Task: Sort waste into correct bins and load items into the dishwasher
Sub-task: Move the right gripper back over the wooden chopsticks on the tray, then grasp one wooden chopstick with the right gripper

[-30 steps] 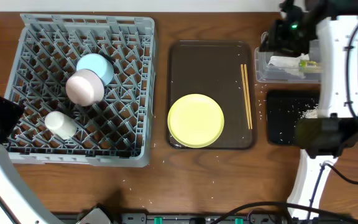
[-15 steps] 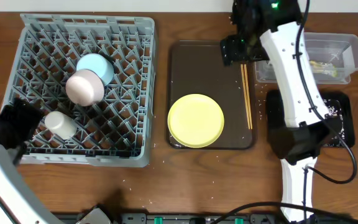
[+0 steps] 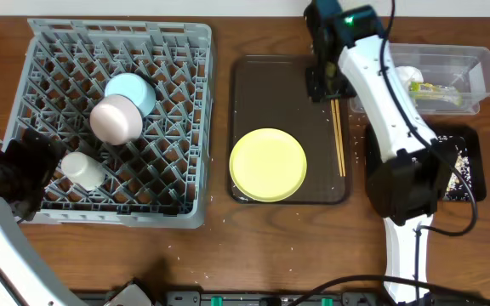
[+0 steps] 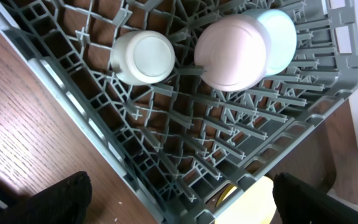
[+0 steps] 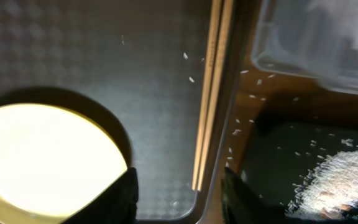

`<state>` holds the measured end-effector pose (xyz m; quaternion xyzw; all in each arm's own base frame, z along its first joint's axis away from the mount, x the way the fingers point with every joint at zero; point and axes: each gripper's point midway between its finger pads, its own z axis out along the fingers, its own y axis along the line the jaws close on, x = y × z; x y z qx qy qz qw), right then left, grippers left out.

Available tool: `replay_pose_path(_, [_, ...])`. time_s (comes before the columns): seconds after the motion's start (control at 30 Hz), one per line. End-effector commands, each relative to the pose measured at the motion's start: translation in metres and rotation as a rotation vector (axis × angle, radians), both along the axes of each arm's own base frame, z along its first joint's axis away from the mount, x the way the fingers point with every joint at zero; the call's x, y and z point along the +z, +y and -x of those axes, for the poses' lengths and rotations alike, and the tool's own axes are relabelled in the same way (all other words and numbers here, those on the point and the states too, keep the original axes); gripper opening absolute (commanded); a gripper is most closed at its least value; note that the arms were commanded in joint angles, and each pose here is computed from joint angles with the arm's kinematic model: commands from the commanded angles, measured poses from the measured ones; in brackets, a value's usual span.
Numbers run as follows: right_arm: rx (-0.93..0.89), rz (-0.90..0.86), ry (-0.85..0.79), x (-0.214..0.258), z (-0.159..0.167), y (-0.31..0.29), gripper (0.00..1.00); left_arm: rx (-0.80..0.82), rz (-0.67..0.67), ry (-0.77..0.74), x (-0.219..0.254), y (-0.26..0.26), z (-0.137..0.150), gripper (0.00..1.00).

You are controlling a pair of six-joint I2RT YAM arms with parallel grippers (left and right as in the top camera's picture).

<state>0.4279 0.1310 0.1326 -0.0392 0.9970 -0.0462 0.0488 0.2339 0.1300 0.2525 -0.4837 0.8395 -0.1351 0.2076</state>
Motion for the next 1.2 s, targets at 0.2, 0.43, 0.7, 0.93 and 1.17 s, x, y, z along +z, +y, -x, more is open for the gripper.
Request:
replay_pose_path(0.2, [-0.017,-0.013,0.036,-0.049,0.003,-0.001,0.38,0.001,0.005,-0.017,0.005,-0.001,-0.001,0.94])
replay_pose_path(0.43, [-0.052,-0.017,0.025,-0.071,-0.003,-0.012,0.38,0.001,0.005,-0.017,0.005,0.0,-0.001,0.94])
replay_pose_path(0.7, [-0.075,-0.046,0.001,-0.083,-0.011,-0.018,0.39,0.001,0.004,-0.017,0.005,0.0,-0.001,0.94])
replay_pose_path(0.93, [-0.076,-0.046,0.0,-0.105,-0.009,-0.019,0.24,0.001,0.004,-0.017,0.005,0.0,-0.001,0.94])
replay_pose_path(1.17, [-0.071,-0.049,-0.013,-0.107,-0.012,-0.019,0.31,0.004,-0.003,-0.01,0.004,0.001,0.0,0.94])
